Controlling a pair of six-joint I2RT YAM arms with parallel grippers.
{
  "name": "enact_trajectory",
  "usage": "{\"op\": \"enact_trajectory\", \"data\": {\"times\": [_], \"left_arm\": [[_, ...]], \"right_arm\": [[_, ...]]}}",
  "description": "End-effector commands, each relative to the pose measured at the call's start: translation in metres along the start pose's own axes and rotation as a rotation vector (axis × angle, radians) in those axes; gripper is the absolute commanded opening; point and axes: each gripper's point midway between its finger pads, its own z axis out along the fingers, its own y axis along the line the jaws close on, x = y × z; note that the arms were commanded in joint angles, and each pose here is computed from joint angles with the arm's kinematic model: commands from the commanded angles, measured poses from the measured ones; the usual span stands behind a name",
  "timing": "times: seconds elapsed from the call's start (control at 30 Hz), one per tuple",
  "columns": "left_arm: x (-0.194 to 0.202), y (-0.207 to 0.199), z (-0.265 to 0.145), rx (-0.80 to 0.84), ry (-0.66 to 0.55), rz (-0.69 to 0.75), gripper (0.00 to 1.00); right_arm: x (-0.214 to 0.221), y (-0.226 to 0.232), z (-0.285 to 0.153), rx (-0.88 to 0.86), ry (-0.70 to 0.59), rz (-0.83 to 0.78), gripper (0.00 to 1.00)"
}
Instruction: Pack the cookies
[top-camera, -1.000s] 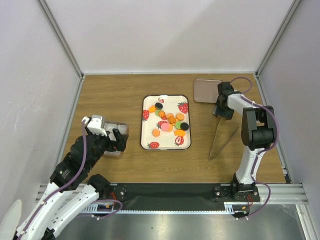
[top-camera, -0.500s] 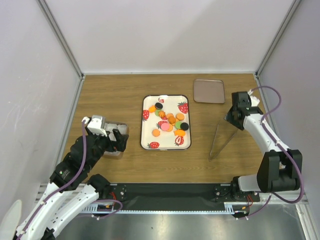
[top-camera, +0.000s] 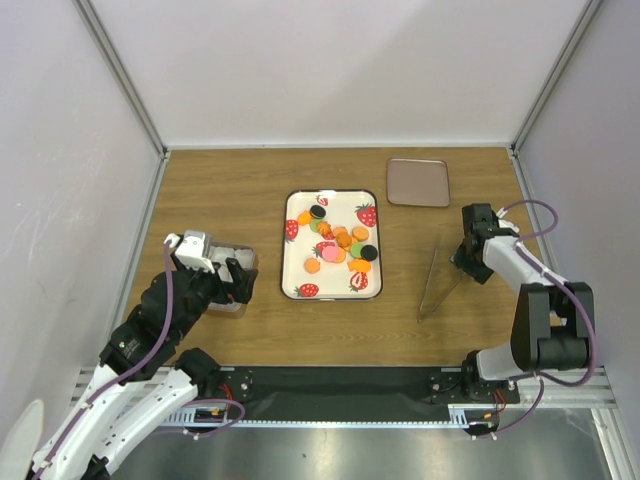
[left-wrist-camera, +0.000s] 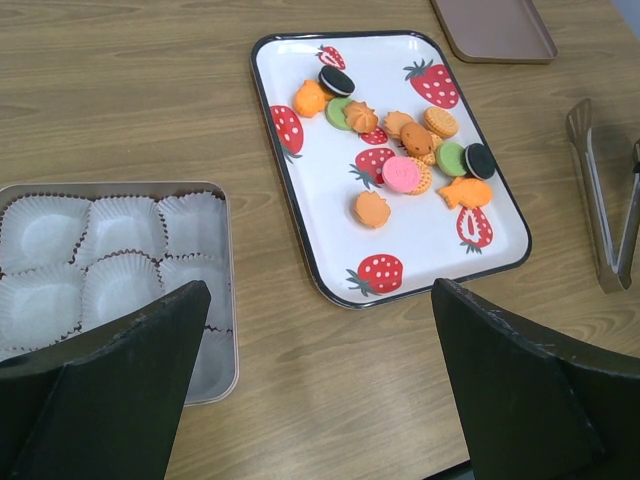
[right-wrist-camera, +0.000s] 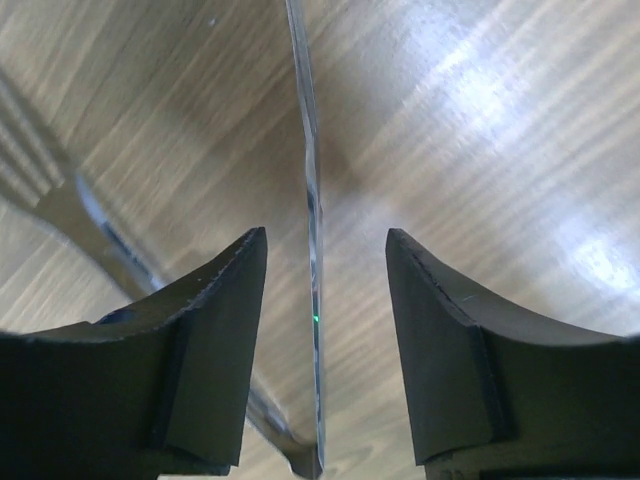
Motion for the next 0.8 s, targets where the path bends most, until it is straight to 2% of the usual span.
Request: {"op": "enact_trajectory", "data": {"times": [0.0,0.17,0.27,0.3,0.37,0.4,0.43,0.63,0.73,0.77], "left_arm": [[-0.003,-0.001,0.005,-0.008,-0.010,-0.013,1.00],[-0.007,0.002,0.004,-0.045,0.011,-0.014,1.00],[-0.010,-0.001,0.005,-0.046,0.042,-0.023,1.00],[-0.006,-0.008,0.008,-0.022,0.082,-0.022,1.00],[-0.004,-0.019,0.008,0.021,0.121,-0.050,1.00],[-0.003,-0.025,0.008,0.045,0.134,-0.060,1.00],[0.000,-0.036,0.007,0.105,0.156,-0.083,1.00],[-0.019,-0.084,-0.005,0.348,0.141,-0.163,1.00],[-0.038,-0.108,-0.010,0.477,0.087,-0.192,1.00],[-0.034,-0.119,-0.011,0.540,0.108,-0.199,1.00]], "right_arm": [[-0.007,0.007,0.014,-0.005,-0.027,0.039,0.55],[-0.013,0.006,0.028,-0.017,-0.024,0.045,0.48],[-0.016,0.004,0.030,-0.020,-0.032,0.046,0.33],[-0.017,0.003,0.030,-0.023,-0.033,0.045,0.22],[-0.019,0.004,0.028,-0.043,-0.037,0.044,0.14],[-0.019,0.000,0.029,-0.040,-0.036,0.040,0.05],[-0.023,0.001,0.025,-0.051,-0.046,0.043,0.00],[-0.041,0.011,-0.009,-0.213,-0.064,0.061,0.00],[-0.063,0.037,-0.059,-0.410,-0.116,0.079,0.00],[-0.065,0.053,-0.084,-0.530,-0.110,0.084,0.00]]}}
